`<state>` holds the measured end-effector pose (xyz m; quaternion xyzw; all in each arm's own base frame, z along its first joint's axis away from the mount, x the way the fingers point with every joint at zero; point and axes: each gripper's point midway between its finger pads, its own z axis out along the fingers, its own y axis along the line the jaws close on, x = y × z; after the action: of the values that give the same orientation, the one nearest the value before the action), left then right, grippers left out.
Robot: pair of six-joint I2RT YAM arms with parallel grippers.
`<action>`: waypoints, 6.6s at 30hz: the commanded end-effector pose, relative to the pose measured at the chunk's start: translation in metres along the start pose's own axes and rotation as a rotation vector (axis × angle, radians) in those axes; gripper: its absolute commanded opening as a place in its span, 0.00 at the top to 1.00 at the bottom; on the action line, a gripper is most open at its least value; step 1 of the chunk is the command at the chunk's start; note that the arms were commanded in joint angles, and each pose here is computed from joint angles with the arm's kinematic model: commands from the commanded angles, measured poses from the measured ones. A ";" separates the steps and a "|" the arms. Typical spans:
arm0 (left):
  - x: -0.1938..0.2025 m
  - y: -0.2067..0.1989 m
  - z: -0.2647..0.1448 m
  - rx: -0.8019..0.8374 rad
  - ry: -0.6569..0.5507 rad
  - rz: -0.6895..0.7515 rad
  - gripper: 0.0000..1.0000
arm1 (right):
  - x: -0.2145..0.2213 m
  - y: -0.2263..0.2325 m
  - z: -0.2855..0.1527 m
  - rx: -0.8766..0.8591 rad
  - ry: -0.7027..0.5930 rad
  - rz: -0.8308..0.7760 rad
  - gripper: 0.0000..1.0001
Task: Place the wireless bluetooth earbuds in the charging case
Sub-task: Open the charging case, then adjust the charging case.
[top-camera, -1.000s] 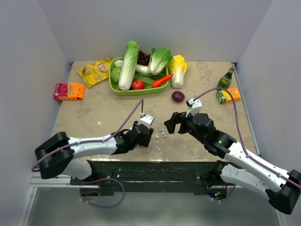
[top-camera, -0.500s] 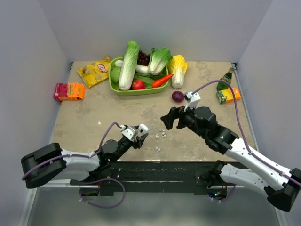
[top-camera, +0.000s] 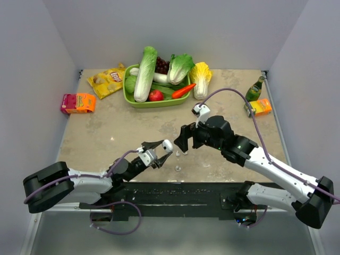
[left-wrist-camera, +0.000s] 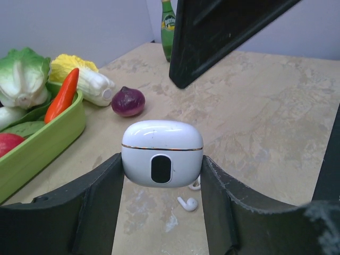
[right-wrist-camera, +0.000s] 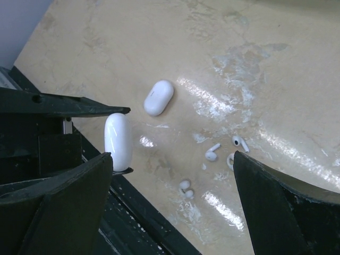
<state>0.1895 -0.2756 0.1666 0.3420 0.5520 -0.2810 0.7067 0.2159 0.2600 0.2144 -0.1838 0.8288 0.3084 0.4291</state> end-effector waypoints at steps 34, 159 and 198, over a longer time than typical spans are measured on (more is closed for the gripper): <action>-0.054 -0.001 0.008 0.003 -0.183 -0.009 1.00 | -0.008 0.021 0.018 -0.042 -0.034 0.081 0.02; -0.036 -0.016 0.023 0.004 -0.032 -0.265 0.00 | -0.082 0.022 -0.036 -0.009 -0.232 -0.235 1.00; -0.086 -0.055 0.036 0.561 -0.064 -0.454 0.09 | -0.033 0.060 -0.050 -0.148 -0.096 -0.593 1.00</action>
<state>0.1419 -0.3340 0.2185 0.3784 0.5325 -0.5852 0.4805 0.1721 0.2630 0.2585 -0.4351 0.7162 0.2124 0.5026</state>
